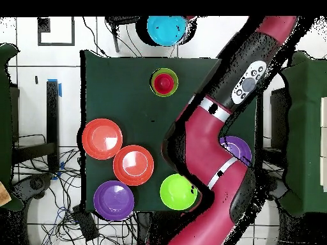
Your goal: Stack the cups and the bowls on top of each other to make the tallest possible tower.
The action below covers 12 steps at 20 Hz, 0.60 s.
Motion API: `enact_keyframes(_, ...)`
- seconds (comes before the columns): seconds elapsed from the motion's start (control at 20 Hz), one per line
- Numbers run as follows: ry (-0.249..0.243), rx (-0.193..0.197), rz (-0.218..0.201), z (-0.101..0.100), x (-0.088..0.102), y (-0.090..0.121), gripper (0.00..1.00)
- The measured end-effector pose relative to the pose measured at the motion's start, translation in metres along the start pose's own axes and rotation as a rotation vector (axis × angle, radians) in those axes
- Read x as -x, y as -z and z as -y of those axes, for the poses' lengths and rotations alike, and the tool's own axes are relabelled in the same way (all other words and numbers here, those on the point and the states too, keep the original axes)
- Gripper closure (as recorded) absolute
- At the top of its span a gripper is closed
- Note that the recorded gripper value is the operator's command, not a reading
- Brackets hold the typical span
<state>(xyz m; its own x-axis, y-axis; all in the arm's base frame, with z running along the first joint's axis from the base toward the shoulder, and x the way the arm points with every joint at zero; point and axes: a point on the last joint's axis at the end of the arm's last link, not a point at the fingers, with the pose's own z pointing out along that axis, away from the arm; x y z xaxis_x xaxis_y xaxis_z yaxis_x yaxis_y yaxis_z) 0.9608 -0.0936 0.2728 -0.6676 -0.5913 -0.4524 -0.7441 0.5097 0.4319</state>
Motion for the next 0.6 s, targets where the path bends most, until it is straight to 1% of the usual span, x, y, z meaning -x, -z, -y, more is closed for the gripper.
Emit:
enact_keyframes(0.2,0.031,-0.02,0.001,-0.009,0.003,0.007,1.0)
enact_keyframes(0.35,0.05,-0.04,0.007,-0.022,0.004,0.019,1.0)
enact_keyframes(0.5,0.041,-0.048,0.019,-0.031,0.001,0.03,1.0)
enact_keyframes(0.6,0.01,-0.053,0.036,-0.038,-0.003,0.04,1.0)
